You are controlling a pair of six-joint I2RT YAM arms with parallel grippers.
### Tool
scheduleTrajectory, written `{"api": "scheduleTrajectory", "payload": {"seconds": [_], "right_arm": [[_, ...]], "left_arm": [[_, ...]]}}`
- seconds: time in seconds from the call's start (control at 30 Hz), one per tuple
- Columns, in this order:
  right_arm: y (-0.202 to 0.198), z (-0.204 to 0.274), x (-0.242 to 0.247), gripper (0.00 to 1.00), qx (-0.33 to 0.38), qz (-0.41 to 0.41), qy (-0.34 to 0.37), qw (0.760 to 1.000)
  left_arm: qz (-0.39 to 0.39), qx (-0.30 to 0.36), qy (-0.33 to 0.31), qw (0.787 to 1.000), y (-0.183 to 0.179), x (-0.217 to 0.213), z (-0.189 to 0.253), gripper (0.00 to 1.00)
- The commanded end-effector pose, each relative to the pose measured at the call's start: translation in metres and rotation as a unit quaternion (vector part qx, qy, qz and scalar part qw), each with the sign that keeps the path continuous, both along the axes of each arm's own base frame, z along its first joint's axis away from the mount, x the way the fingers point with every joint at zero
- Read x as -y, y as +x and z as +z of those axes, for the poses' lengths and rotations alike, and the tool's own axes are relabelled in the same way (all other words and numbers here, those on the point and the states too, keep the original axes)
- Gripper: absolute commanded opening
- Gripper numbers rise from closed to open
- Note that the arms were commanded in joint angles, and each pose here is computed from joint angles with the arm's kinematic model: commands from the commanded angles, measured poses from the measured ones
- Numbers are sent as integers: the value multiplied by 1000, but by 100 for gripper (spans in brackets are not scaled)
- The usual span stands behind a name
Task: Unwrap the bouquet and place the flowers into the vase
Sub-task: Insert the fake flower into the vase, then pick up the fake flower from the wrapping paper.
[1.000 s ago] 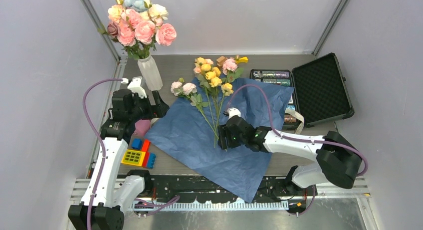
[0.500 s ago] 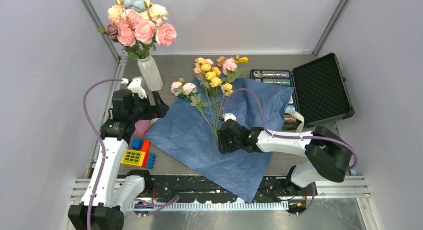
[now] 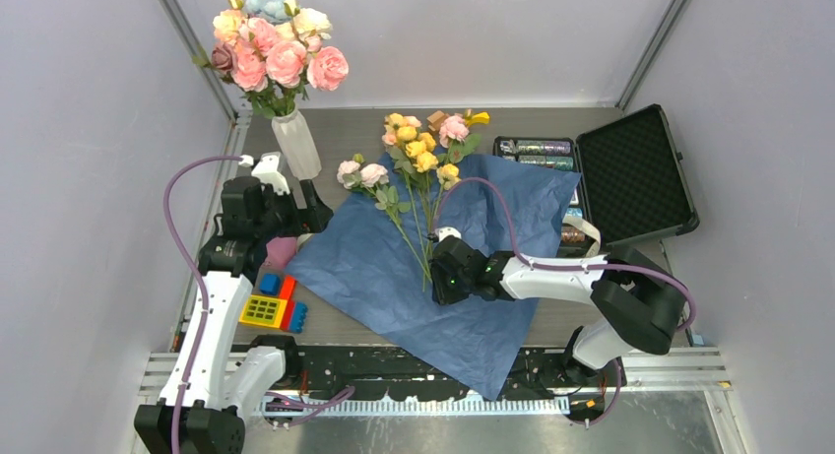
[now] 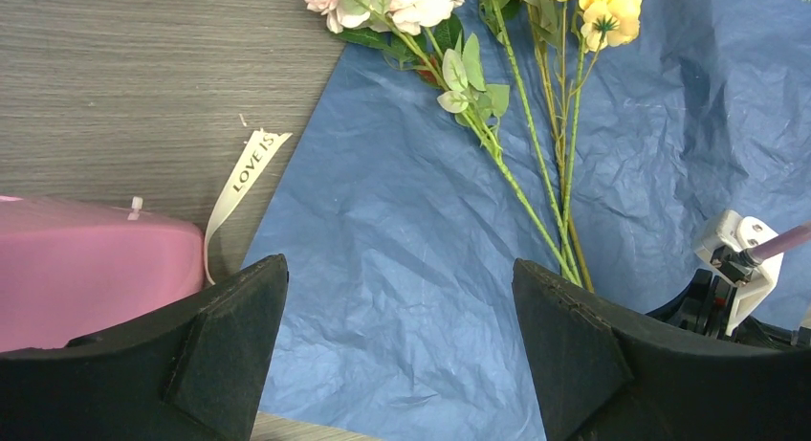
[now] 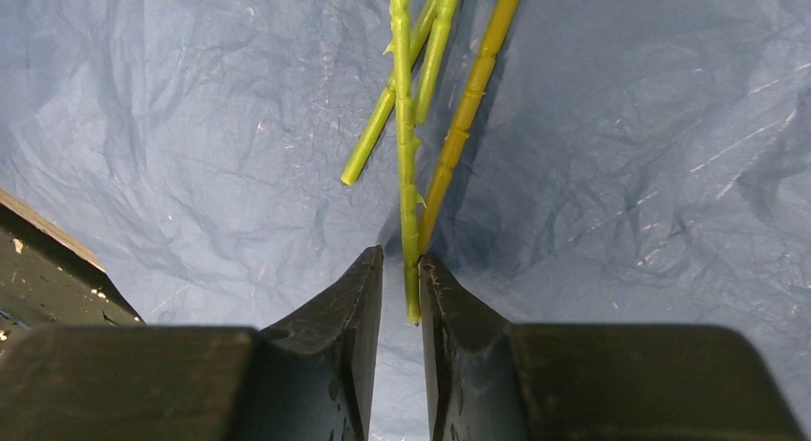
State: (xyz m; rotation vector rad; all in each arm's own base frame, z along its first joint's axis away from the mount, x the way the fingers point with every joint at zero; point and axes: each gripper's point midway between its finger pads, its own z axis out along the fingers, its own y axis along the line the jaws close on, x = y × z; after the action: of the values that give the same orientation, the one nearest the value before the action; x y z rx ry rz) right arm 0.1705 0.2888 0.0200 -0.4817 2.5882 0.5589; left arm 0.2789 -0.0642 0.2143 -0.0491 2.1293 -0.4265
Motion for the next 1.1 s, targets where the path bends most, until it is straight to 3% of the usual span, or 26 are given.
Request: {"api": "scheduleTrajectory", "payload": {"seconds": [0.0, 0.43, 0.5, 0.63, 0.8, 0.97, 1.07], "right_arm": [[4, 12, -15, 24, 8, 5, 23, 1000], [0, 10, -10, 6, 4, 5, 17, 1000], [-1, 11, -11, 1, 7, 4, 22, 1000], [1, 32, -16, 0, 29, -3, 64, 997], [6, 74, -30, 0, 75, 2, 151, 986], [1, 94, -42, 0, 83, 23, 207, 975], [-2, 104, -49, 0, 85, 32, 237, 967]], "left_arm": [[-4, 19, 8, 1000, 1, 0, 10, 90], [-4, 19, 7, 1000, 1, 0, 10, 90], [-5, 20, 5, 1000, 1, 1, 11, 90], [-17, 21, -15, 1000, 0, 9, 12, 90], [-42, -9, -129, 991, -4, 45, -2, 89], [-41, -60, -269, 960, -8, 83, -28, 86], [-40, -78, -312, 946, -8, 100, -43, 86]]}}
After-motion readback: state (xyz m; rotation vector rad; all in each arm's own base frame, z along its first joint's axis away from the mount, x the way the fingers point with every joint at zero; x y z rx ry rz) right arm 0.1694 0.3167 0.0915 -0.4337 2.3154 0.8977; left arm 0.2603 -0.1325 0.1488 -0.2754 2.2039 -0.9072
